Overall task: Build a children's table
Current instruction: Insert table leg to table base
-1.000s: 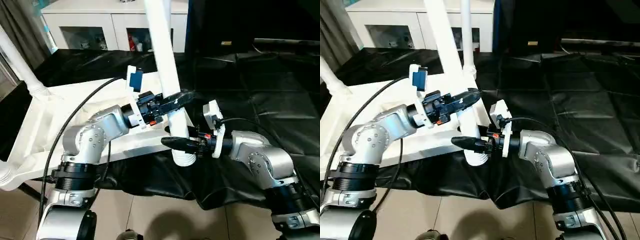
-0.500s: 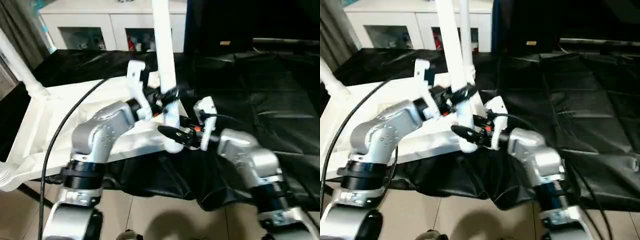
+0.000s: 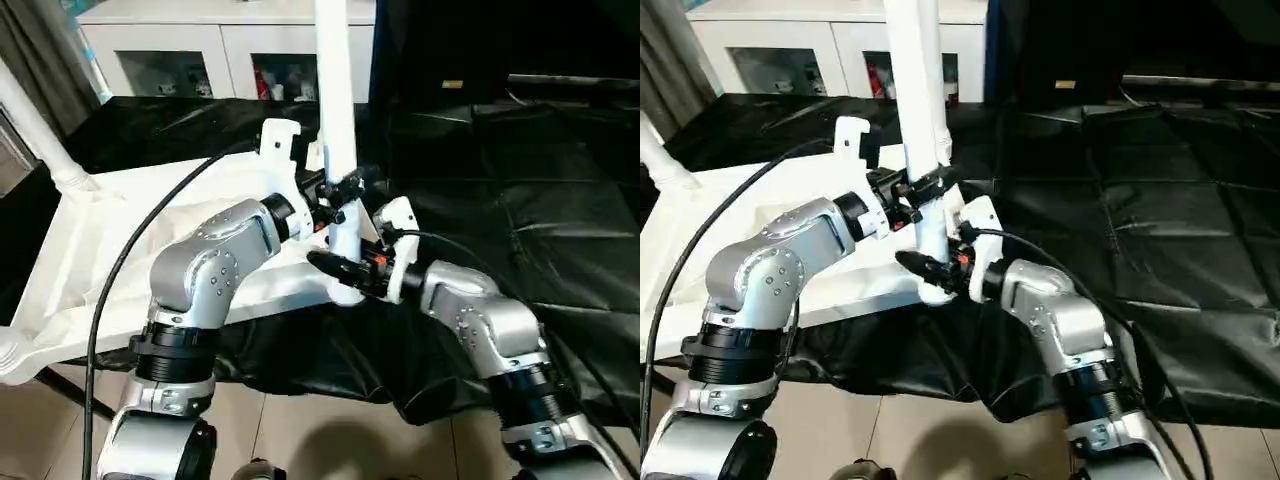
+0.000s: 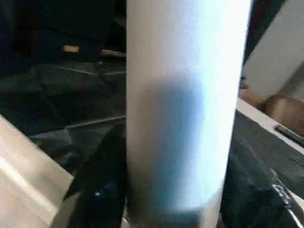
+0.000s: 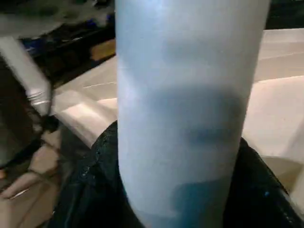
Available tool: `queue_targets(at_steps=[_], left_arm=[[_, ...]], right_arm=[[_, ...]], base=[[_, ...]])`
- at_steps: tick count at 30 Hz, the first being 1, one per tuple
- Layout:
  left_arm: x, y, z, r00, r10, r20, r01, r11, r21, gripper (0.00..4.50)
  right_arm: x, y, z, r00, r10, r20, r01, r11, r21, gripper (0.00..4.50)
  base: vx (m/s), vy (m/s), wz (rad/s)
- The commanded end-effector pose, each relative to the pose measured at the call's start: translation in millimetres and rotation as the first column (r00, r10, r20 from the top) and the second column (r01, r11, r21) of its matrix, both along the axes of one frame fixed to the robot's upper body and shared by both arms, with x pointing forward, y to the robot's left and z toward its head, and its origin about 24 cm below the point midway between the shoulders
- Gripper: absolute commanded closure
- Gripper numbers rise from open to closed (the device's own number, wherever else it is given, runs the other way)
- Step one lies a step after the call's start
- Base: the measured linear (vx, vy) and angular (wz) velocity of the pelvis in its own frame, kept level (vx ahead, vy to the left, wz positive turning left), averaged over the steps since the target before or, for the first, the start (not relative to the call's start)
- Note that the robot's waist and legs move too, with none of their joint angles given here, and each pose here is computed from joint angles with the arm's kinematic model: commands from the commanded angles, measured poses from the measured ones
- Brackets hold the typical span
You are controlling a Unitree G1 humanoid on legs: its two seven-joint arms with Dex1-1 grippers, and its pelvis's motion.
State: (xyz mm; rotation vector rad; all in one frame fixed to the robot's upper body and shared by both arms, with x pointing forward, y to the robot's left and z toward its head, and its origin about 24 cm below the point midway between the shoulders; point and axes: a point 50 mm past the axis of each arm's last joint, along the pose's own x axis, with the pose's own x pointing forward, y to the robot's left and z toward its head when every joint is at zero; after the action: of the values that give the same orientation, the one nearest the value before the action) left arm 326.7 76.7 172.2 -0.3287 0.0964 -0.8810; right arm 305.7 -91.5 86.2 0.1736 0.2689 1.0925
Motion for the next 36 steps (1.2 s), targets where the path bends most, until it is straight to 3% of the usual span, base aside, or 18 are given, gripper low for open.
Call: queue_targets(at_steps=[1,3,4,6,8,9,18,20,25,31,32,36], left_arm=[[-3.3,2.7,2.2,0.997,-0.064,0.037,0.064,0.998,-0.008,1.64],[-8.0,3.6,0.4,0.987,-0.147,0.058,0.148,0.989,-0.025,1.54],[-11.4,5.1,-1.4,0.978,-0.202,0.046,0.204,0.978,-0.048,2.1],[-13.7,6.8,-2.8,0.969,-0.245,0.043,0.247,0.967,-0.067,1.98],[-15.6,9.6,-5.9,0.956,-0.293,0.023,0.294,0.952,-0.087,2.12],[-15.6,9.6,-5.9,0.956,-0.293,0.023,0.294,0.952,-0.087,2.51],[-11.3,10.5,-5.2,0.964,-0.266,0.016,0.266,0.957,-0.114,2.66],[-12.1,11.4,-4.1,0.962,-0.271,0.02,0.272,0.955,-0.119,2.66],[-14.1,13.7,-5.5,0.958,-0.287,0.025,0.288,0.949,-0.131,2.66],[-19.1,11.6,-2.1,0.92,-0.39,0.047,0.392,0.909,-0.138,2.66],[-22.6,10.6,0.6,0.898,-0.436,0.057,0.439,0.888,-0.134,2.66],[-23.9,7.6,2.3,0.879,-0.473,0.058,0.477,0.872,-0.112,2.66]], right_arm=[[-8.5,1.0,6.6,0.994,0.107,0.012,-0.107,0.994,0.018,2.46],[-11.7,-1.2,6.3,0.99,0.142,0.007,-0.143,0.99,0.013,2.46],[-13.0,-2.2,7.2,0.988,0.157,0.004,-0.157,0.987,0.024,2.46],[-14.5,-3.5,8.3,0.985,0.174,0.005,-0.174,0.984,0.033,2.47],[-15.7,-6.1,9.5,0.982,0.189,0.009,-0.189,0.981,0.037,2.48],[-15.7,-6.1,9.5,0.982,0.189,0.009,-0.189,0.981,0.037,2.48],[-13.0,-6.4,15.0,0.984,0.175,0.045,-0.176,0.984,0.033,2.49],[-13.0,-6.3,16.7,0.984,0.178,0.027,-0.179,0.983,0.048,1.93],[-11.8,-8.1,20.9,0.986,0.166,0.003,-0.166,0.984,0.057,1.46],[-14.2,-17.0,21.9,0.969,0.24,-0.055,-0.237,0.97,0.06,1.4],[-15.9,-20.2,19.0,0.961,0.265,-0.083,-0.264,0.964,0.019,1.4],[-17.5,-20.9,16.7,0.952,0.287,-0.108,-0.291,0.957,-0.019,1.4]], base=[[0.0,0.0,0.0],[0.0,0.0,0.0],[0.0,0.0,0.0],[0.0,0.0,0.0],[0.0,0.0,0.0],[0.0,0.0,0.0],[0.0,0.0,0.0],[0.0,0.0,0.0],[0.0,0.0,0.0],[0.0,0.0,0.0],[0.0,0.0,0.0],[0.0,0.0,0.0]])
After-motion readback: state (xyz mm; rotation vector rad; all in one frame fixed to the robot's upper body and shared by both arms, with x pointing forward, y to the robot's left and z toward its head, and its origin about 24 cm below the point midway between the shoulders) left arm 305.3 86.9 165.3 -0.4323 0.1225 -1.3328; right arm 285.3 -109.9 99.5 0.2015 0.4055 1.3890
